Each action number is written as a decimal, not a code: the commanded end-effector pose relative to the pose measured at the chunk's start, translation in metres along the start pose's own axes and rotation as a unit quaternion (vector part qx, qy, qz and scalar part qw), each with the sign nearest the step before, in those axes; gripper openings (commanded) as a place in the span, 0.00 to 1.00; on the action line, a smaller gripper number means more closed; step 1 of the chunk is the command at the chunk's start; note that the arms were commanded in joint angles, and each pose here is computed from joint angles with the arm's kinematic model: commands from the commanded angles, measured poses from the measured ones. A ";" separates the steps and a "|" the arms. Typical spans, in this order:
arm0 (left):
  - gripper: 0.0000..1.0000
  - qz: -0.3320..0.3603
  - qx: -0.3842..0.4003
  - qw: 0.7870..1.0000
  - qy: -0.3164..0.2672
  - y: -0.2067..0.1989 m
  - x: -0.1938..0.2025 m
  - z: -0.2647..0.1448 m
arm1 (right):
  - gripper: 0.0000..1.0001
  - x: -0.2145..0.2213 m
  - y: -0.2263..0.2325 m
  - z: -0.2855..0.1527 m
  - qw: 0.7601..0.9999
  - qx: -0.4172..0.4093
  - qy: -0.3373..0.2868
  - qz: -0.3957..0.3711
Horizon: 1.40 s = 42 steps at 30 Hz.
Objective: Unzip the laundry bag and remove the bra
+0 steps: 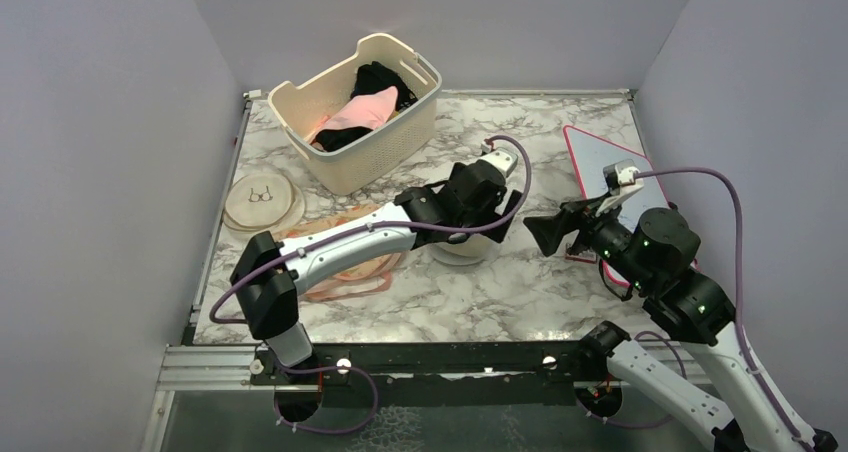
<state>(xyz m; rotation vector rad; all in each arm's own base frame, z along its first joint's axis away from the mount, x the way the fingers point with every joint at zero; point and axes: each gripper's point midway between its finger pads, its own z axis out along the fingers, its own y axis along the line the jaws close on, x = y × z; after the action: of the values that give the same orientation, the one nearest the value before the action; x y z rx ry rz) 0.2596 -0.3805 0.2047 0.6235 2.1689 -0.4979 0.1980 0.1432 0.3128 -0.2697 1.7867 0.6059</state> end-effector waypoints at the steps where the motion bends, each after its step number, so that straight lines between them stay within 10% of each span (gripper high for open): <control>1: 0.79 0.022 -0.080 0.997 0.006 0.025 -0.002 0.009 | 0.86 0.006 -0.011 -0.011 1.000 0.026 0.009 -0.009; 13: 0.17 0.038 -0.105 0.993 0.035 0.028 0.014 0.040 | 0.86 0.014 -0.003 0.001 1.000 0.001 0.015 -0.005; 19: 0.00 0.055 -0.057 0.997 0.017 0.024 0.016 0.013 | 0.85 0.032 -0.007 0.017 0.999 0.005 0.034 -0.007; 35: 0.00 0.026 0.091 0.995 -0.037 0.010 0.063 -0.043 | 0.69 0.086 0.073 0.061 0.950 -0.296 0.012 -0.101; 42: 0.00 0.027 0.105 0.992 -0.060 0.013 0.068 -0.054 | 0.63 0.112 0.059 0.077 0.939 -0.292 -0.042 -0.179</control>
<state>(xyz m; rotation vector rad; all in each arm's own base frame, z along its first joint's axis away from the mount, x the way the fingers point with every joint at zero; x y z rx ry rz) 0.2026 -0.3156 0.1620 0.7405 2.0783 -0.6216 0.2024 0.2415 0.2036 -0.8229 1.6190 0.9062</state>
